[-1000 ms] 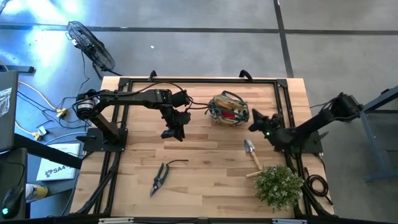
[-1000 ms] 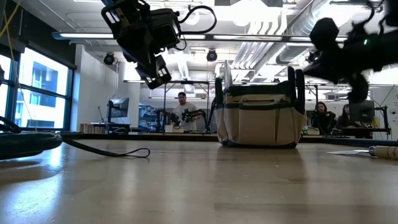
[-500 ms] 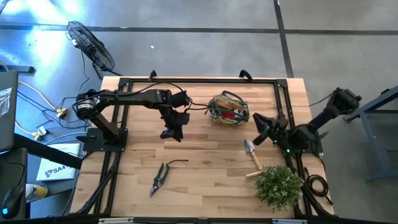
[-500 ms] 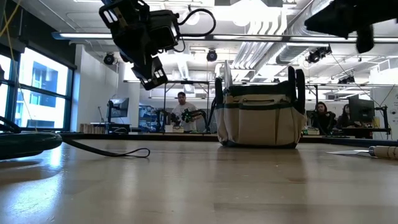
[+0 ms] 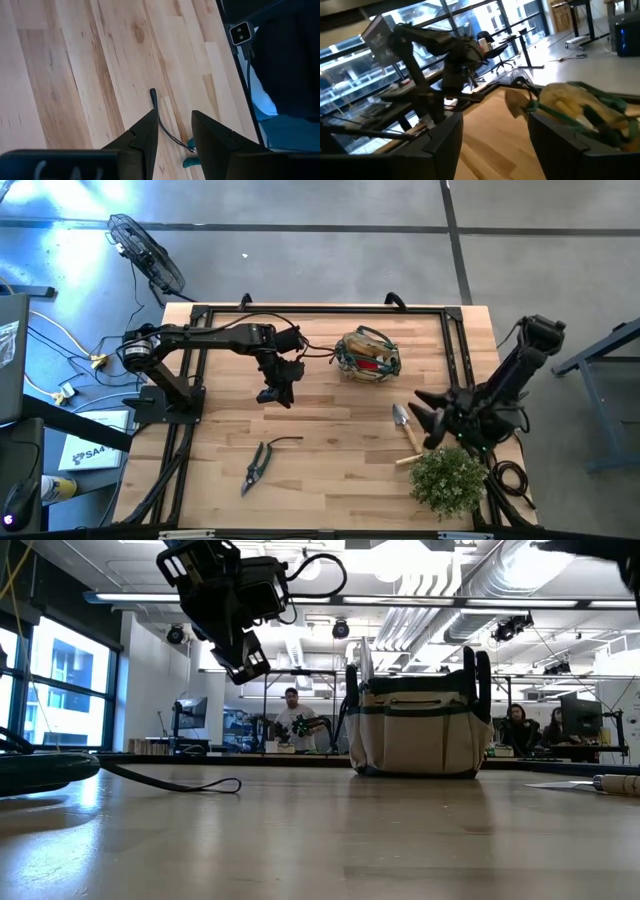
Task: Pick & Place Garden tools in Gardening bag
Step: Put the green shear scissors into the light brown gardening bag
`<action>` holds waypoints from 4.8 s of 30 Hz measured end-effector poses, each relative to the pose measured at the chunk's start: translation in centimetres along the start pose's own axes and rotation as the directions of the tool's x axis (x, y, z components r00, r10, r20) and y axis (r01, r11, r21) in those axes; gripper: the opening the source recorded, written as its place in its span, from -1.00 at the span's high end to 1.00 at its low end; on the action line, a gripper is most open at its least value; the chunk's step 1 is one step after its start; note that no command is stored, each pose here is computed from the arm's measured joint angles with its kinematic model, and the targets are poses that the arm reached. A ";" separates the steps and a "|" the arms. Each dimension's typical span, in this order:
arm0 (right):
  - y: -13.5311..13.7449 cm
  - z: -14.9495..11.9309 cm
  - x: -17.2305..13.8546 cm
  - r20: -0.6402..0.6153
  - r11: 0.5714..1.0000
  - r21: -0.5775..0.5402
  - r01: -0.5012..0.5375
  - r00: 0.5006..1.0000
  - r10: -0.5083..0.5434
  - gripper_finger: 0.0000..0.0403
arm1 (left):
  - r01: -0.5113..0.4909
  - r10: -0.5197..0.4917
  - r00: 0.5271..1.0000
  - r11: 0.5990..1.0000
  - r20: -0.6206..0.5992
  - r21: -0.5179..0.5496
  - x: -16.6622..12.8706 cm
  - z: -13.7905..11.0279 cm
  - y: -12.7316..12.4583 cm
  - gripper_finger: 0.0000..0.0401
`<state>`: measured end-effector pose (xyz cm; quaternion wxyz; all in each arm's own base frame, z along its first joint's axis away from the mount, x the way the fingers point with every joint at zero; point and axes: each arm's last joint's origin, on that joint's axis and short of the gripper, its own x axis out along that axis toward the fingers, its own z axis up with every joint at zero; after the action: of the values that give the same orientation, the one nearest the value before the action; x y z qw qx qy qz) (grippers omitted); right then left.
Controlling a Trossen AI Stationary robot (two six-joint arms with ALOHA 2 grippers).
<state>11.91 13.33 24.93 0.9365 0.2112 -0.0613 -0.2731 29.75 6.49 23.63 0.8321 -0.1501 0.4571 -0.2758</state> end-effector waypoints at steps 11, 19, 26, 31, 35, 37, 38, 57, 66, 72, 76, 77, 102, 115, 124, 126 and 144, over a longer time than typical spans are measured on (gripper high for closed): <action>4.5 4.3 -0.6 -0.013 0.956 -0.290 -0.031 1.000 0.029 -0.06 | 0.089 -0.091 0.996 0.994 -0.022 -0.064 -0.3 -0.6 -0.7 0.44; 4.1 5.6 -0.5 -0.012 0.949 -0.313 -0.028 1.000 0.025 -0.06 | 0.196 -0.194 0.980 0.978 0.032 -0.074 -0.5 -0.3 -1.2 0.44; 3.8 6.0 0.5 0.011 0.953 -0.301 0.025 1.000 -0.022 -0.06 | 0.191 -0.190 0.981 0.981 0.039 -0.038 -0.1 0.1 -1.5 0.44; 3.6 6.2 1.0 0.024 0.951 -0.304 0.054 0.998 -0.050 -0.06 | 0.206 -0.208 0.978 0.978 0.035 0.039 1.0 0.7 -2.6 0.44; 3.5 6.0 2.0 0.046 0.937 -0.335 0.105 0.994 -0.095 -0.06 | 0.165 -0.170 0.985 0.979 0.040 0.118 1.9 1.4 -3.3 0.44; 3.4 5.9 2.3 0.054 0.927 -0.354 0.124 0.992 -0.112 -0.06 | 0.145 -0.148 0.988 0.987 0.032 0.071 2.2 1.6 -3.6 0.44; 3.4 5.9 2.4 0.057 0.924 -0.359 0.130 0.991 -0.118 -0.06 | 0.142 -0.143 0.990 0.990 0.018 0.021 2.2 1.5 -3.8 0.44; 3.0 5.3 4.9 0.115 0.789 -0.576 0.215 0.977 -0.182 -0.06 | -0.468 0.108 0.872 0.470 -0.478 -0.748 6.3 -2.1 -10.8 0.44; 2.2 5.7 7.0 0.169 0.703 -0.655 0.278 0.960 -0.222 -0.06 | -0.448 0.157 0.891 0.460 -0.426 -0.767 8.8 -2.1 -14.2 0.44; 1.8 5.6 7.8 0.182 0.666 -0.675 0.317 0.946 -0.267 -0.06 | -0.487 0.276 0.868 0.300 -0.414 -0.821 9.9 -2.6 -15.6 0.44; 1.7 5.2 7.9 0.178 0.629 -0.712 0.311 0.947 -0.267 -0.06 | -0.477 0.361 0.845 0.177 -0.394 -0.861 10.4 -3.0 -16.8 0.44; 1.7 5.1 7.9 0.176 0.620 -0.722 0.307 0.948 -0.265 -0.06 | -0.471 0.379 0.840 0.150 -0.389 -0.869 10.6 -3.2 -17.0 0.44; 1.8 3.6 7.8 0.142 0.583 -0.772 0.254 0.962 -0.232 -0.06 | -0.601 0.456 0.713 0.006 -0.532 -0.799 14.5 -5.0 -16.0 0.44; 1.8 3.6 7.7 0.139 0.606 -0.755 0.251 0.964 -0.226 -0.06 | -0.624 0.424 0.713 0.021 -0.558 -0.781 15.4 -5.0 -14.7 0.44; 1.7 3.3 7.8 0.132 0.597 -0.764 0.244 0.965 -0.226 -0.06 | -0.600 0.370 0.744 0.002 -0.557 -0.800 16.6 -7.0 -13.5 0.44; 1.7 3.3 7.8 0.132 0.604 -0.759 0.243 0.966 -0.224 -0.06 | -0.589 0.359 0.755 0.006 -0.548 -0.808 16.8 -7.3 -13.3 0.44; 2.4 3.0 7.0 0.088 0.622 -0.771 0.133 0.991 -0.102 -0.06 | -0.636 0.449 0.715 0.100 -0.536 -0.765 16.9 -8.3 -12.6 0.81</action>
<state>18.27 10.33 28.63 0.9152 -0.2130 0.0592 -0.3371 25.95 -13.66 14.09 0.5924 -0.3862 0.6162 0.3467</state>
